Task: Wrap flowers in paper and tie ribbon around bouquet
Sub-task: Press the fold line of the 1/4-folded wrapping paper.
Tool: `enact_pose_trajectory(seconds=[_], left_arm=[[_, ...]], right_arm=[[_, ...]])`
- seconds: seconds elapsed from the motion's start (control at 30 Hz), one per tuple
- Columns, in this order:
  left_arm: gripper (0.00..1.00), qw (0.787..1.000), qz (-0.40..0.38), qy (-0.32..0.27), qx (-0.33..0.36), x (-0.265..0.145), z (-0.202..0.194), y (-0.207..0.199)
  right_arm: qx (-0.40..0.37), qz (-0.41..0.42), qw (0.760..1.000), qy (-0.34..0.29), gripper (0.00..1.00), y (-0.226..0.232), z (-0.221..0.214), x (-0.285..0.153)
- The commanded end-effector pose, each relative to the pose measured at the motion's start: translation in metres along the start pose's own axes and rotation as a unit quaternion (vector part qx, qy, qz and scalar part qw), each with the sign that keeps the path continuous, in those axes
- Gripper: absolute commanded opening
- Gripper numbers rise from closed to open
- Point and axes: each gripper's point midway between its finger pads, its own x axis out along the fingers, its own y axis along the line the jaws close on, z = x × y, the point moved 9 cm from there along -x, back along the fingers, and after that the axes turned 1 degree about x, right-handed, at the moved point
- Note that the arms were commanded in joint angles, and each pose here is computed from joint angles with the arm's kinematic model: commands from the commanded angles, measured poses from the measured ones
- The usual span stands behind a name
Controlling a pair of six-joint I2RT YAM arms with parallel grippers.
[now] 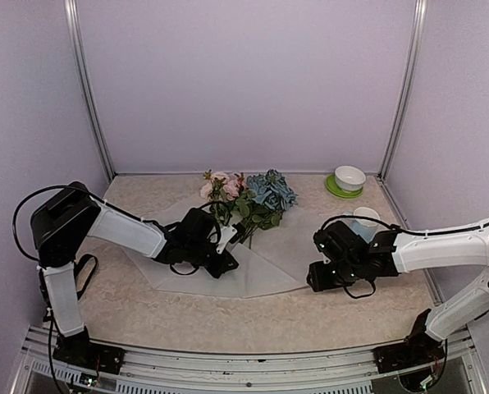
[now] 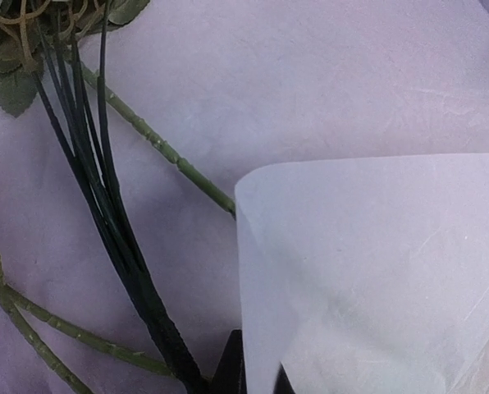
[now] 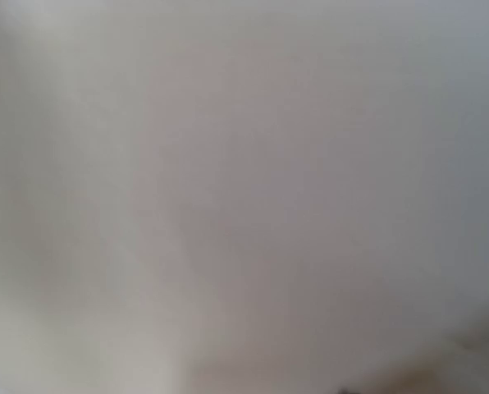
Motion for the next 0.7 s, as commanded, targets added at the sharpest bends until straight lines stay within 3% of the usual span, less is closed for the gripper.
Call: enact_pose_trajectory(seconds=[0.0, 0.1, 0.2, 0.37, 0.5, 0.67], left_arm=[[0.0, 1.0, -0.003, 0.004, 0.02, 0.006, 0.0, -0.006], [0.0, 0.999, -0.011, -0.014, 0.037, -0.002, 0.014, -0.013], [0.0, 0.999, -0.005, -0.019, 0.05, -0.008, 0.025, -0.014], [0.0, 0.998, -0.005, -0.014, 0.063, -0.01, 0.033, -0.013], [0.0, 0.998, 0.0, -0.025, 0.062, -0.013, 0.039, -0.008], [0.0, 0.998, 0.0, -0.033, 0.056, -0.011, 0.04, 0.001]], right_arm=[[-0.026, -0.08, 0.996, 0.019, 0.47, -0.012, 0.002, -0.026], [-0.05, -0.104, 0.993, 0.008, 0.47, -0.005, 0.014, -0.043], [-0.083, -0.077, 0.994, -0.003, 0.48, 0.01, 0.029, -0.052], [-0.164, 0.072, 0.984, -0.009, 0.64, 0.05, 0.046, -0.058], [-0.204, 0.228, 0.951, -0.047, 0.77, 0.084, 0.059, -0.057], [-0.189, 0.244, 0.951, -0.02, 0.82, 0.076, 0.077, -0.005]])
